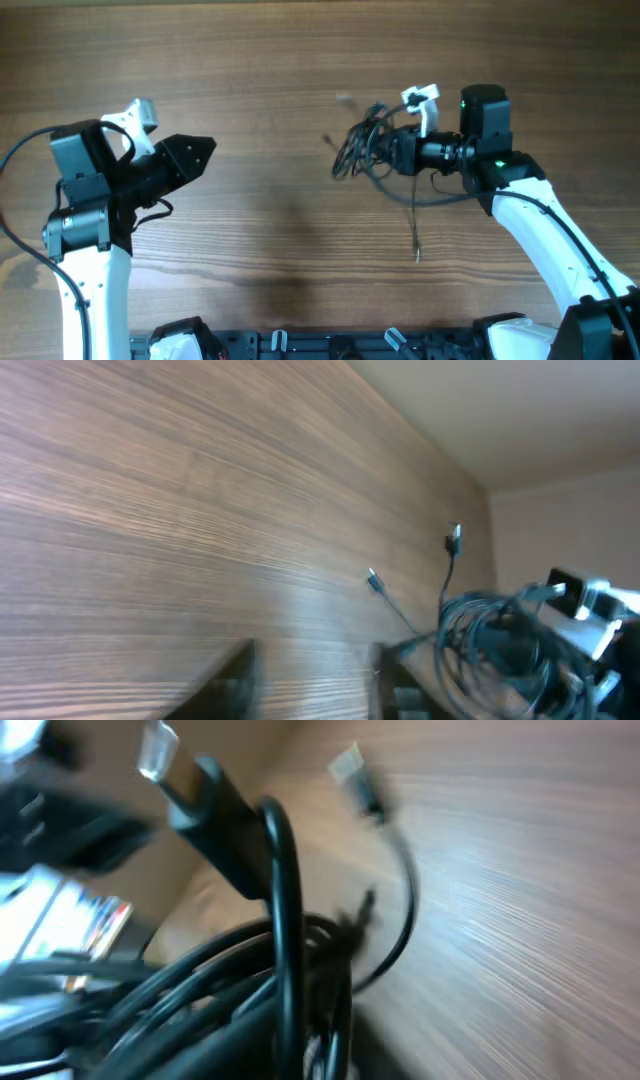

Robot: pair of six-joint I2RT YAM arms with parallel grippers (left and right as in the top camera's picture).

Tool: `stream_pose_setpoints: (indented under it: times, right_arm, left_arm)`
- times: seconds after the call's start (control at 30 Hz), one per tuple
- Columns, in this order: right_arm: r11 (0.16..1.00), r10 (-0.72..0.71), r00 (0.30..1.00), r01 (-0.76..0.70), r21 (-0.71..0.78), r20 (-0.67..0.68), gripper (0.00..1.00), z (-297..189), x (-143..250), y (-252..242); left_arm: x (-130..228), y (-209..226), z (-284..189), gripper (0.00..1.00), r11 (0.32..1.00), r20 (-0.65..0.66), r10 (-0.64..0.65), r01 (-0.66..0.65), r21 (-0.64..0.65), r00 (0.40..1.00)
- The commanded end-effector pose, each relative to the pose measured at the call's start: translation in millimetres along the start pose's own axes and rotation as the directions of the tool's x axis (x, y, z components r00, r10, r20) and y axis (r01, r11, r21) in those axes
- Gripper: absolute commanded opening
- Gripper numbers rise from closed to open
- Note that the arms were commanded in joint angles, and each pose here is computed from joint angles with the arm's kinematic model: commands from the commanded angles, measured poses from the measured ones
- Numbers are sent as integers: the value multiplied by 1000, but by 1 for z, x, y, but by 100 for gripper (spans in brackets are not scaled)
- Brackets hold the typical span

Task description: Untangle cables

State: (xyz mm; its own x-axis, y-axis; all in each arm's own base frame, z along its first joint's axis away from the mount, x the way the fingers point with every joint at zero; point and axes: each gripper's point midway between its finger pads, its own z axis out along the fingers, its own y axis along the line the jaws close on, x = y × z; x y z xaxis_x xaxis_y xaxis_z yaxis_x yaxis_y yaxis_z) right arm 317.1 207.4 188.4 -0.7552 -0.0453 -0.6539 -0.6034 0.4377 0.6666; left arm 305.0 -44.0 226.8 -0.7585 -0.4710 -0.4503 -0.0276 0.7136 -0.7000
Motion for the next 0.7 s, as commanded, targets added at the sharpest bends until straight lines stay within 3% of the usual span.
stream_pose_setpoints:
  times: [0.0,0.03,0.07,0.1,0.17,0.23,0.33,0.4,0.53,0.67]
  right_arm:
    - [964,-210,978,209,-164,10,86,-2,2,36]
    - [972,-200,980,200,-123,5,100,0,2,29]
    - [983,-172,985,172,-66,-1,100,1,1,20]
    - [994,-72,997,73,81,-8,100,1,2,-6]
    - [971,16,1000,-17,237,3,100,-3,4,-33]
    - [877,157,986,-167,450,60,100,-17,11,-71]
    - [692,317,931,-359,626,183,100,-41,27,-105]
    - [617,385,893,-438,654,235,100,-48,36,-112]
    - [617,414,884,-449,646,218,100,-46,43,-109]
    - [615,423,881,-451,647,212,100,-46,45,-108]
  left_arm:
    - [10,-23,6,70,996,-52,32,-28,81,998]
    - [13,-26,8,76,996,-61,40,-35,87,997]
    - [16,-29,9,82,995,-71,49,-42,94,996]
    - [21,-34,12,88,993,-87,63,-54,105,994]
    - [25,-39,14,94,991,-101,77,-65,116,992]
    - [29,-43,16,97,989,-114,88,-74,125,990]
    - [33,-46,19,99,988,-127,99,-83,128,987]
    - [34,-44,21,99,990,-128,105,-92,107,986]
    - [40,-40,31,96,992,-152,109,-99,73,982]
    - [55,-32,52,76,1000,-231,9,-8,5,973]
